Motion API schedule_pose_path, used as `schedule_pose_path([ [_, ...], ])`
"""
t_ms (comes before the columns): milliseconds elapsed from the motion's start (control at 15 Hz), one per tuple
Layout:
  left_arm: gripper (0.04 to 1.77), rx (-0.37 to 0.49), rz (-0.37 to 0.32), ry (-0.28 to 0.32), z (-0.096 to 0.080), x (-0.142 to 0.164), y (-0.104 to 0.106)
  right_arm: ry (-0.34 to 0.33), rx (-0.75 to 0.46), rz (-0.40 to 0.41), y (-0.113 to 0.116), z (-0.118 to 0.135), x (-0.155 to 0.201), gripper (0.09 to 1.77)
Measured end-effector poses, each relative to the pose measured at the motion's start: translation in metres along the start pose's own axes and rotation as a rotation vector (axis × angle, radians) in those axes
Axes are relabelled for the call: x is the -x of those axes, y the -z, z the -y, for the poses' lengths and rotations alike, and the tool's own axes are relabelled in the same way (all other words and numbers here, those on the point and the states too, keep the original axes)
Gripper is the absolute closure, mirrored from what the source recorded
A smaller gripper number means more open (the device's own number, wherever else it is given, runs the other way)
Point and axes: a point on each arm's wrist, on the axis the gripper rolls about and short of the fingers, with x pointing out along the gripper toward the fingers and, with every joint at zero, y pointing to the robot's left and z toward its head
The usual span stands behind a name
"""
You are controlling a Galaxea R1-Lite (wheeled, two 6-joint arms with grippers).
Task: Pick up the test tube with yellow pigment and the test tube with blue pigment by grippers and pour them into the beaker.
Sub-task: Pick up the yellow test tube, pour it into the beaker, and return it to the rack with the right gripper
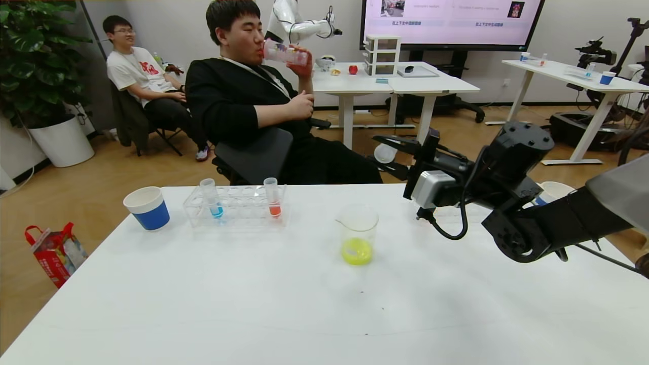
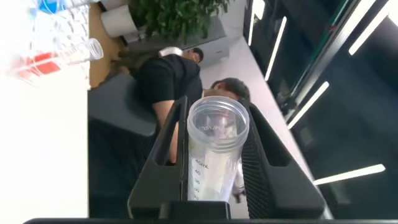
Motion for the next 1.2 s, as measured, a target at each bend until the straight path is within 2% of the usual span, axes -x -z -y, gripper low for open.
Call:
schedule_pose_path([
  [133,0.06,0.0,0.0,0.0,0.0,0.0,0.0,0.053,-0.147,-0.035,-0.003,0.002,0.006,1.36],
  [600,0.06,0.0,0.0,0.0,0.0,0.0,0.0,0.392,-0.785,-0.338,0.009,0.006,0.023,1.36],
  [733,0.06,0.0,0.0,0.0,0.0,0.0,0.0,0.425,-0.955,-0.446,0.014,0.006,0.03,1.36],
  [867,0.06,0.0,0.0,0.0,0.0,0.0,0.0,0.456,-1.109,-0.507,0.018,0.017,0.039,1.36],
  [1000,0.06,0.0,0.0,0.0,0.0,0.0,0.0,0.486,-1.154,-0.548,0.024,0.036,0.055,1.36],
  [1200,0.06,0.0,0.0,0.0,0.0,0.0,0.0,0.546,-1.133,-0.593,0.04,0.064,0.087,1.36],
])
